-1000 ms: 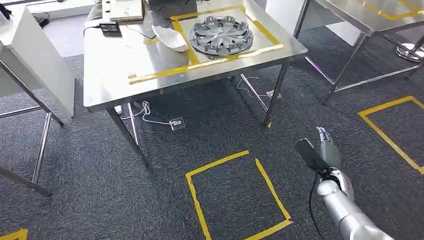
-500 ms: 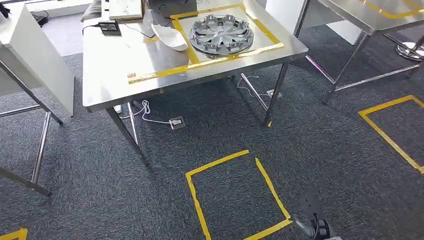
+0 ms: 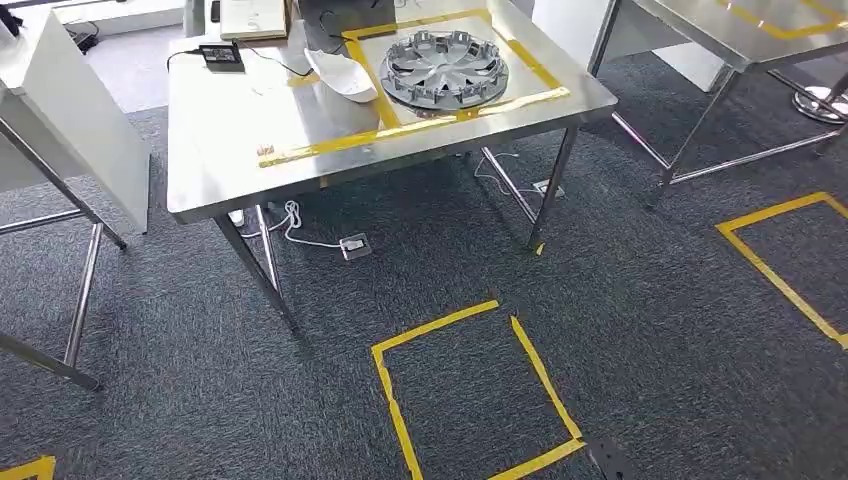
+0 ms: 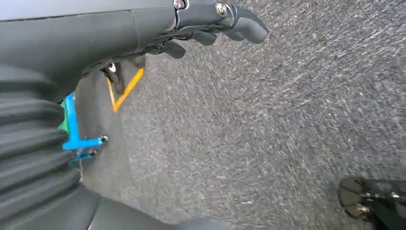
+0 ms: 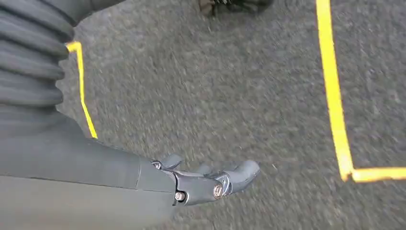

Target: Take the parts from the cabinet and place them on the table.

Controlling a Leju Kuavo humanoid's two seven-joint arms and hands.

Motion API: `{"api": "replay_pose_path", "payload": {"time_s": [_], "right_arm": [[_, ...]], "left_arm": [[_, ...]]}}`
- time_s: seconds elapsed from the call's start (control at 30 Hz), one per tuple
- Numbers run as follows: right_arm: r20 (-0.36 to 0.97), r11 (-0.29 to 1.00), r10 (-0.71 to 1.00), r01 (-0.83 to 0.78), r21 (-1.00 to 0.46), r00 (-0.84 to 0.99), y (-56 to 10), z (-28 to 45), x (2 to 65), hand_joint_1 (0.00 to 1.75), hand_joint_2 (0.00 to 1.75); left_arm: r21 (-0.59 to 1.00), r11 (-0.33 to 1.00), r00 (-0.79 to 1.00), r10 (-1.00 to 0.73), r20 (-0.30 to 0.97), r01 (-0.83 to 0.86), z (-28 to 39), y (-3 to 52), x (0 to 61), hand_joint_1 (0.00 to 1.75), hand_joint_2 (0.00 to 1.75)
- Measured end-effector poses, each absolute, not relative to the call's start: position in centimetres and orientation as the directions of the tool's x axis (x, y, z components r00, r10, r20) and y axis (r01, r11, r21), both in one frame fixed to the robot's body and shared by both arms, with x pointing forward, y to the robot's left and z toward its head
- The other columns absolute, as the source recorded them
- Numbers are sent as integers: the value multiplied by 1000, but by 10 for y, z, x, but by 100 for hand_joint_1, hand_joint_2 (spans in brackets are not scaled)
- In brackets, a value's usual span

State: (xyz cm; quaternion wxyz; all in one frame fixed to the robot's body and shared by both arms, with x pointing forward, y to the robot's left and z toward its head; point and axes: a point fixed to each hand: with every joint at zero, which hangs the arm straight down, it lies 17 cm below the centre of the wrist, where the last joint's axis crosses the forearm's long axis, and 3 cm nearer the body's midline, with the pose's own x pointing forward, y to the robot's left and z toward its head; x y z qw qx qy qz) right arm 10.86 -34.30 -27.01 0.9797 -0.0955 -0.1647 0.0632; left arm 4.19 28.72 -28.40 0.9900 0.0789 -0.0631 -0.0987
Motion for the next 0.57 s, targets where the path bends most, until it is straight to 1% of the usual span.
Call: {"api": "replay_pose_path", "payload": {"time_s": [0.57], "right_arm": [[241,999,27,-15,-48,970,-284,-278,50,0,0]], "left_arm": [[41,999,976,-8,219,-1,-278,268,46,0,0]]}}
